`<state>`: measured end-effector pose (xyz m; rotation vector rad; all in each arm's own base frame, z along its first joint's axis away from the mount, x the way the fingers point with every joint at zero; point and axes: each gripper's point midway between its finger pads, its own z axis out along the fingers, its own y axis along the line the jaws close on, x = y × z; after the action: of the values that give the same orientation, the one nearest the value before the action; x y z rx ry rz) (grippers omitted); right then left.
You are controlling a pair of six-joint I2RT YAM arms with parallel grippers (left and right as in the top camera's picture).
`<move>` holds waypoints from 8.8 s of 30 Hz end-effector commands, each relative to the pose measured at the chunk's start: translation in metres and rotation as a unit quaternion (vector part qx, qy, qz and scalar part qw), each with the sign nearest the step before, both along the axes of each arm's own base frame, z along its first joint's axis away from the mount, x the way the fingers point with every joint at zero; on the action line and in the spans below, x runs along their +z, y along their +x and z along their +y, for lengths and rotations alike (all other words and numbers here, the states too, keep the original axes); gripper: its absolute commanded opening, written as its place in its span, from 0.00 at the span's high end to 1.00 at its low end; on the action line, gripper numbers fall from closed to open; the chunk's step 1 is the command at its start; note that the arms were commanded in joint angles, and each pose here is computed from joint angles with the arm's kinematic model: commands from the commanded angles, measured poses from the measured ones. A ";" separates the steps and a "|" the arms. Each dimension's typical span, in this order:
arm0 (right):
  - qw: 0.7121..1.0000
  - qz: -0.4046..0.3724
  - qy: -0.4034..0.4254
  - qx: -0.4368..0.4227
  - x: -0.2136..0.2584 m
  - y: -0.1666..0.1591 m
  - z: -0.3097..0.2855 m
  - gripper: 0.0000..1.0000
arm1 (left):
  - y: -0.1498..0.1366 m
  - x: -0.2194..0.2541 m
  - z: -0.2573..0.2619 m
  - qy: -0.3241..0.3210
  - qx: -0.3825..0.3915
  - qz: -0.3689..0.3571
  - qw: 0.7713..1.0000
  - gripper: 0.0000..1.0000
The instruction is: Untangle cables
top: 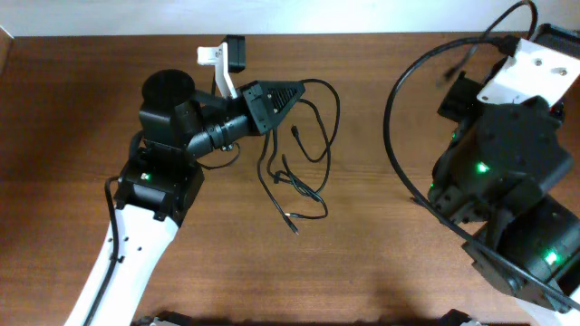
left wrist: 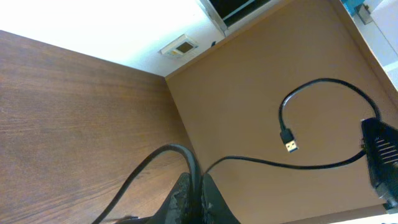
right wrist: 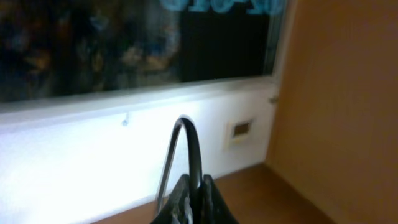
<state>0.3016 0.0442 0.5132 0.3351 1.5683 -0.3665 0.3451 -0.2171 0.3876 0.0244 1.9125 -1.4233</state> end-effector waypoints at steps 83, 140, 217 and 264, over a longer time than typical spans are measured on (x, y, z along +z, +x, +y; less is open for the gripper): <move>0.546 0.021 0.647 -0.531 -0.480 -0.097 -0.392 0.16 | -0.034 -0.006 -0.012 0.017 -0.100 -0.007 0.995 0.50; 0.536 -0.023 0.673 -0.509 -0.489 -0.077 -0.403 0.01 | -0.035 -0.021 -0.010 0.022 -0.088 0.042 0.995 0.46; 0.608 0.073 0.347 0.710 -0.189 0.189 0.101 0.01 | -0.004 -0.031 0.051 0.027 -0.008 0.064 0.998 0.41; 0.642 0.425 -0.346 0.535 -0.405 0.192 0.133 0.00 | 0.001 -0.058 0.064 0.139 0.009 -0.005 0.990 0.18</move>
<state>0.4749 0.1965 0.1331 -1.5515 2.0189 -0.0611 0.3465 -0.1554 0.3247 0.1277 2.1019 -1.1546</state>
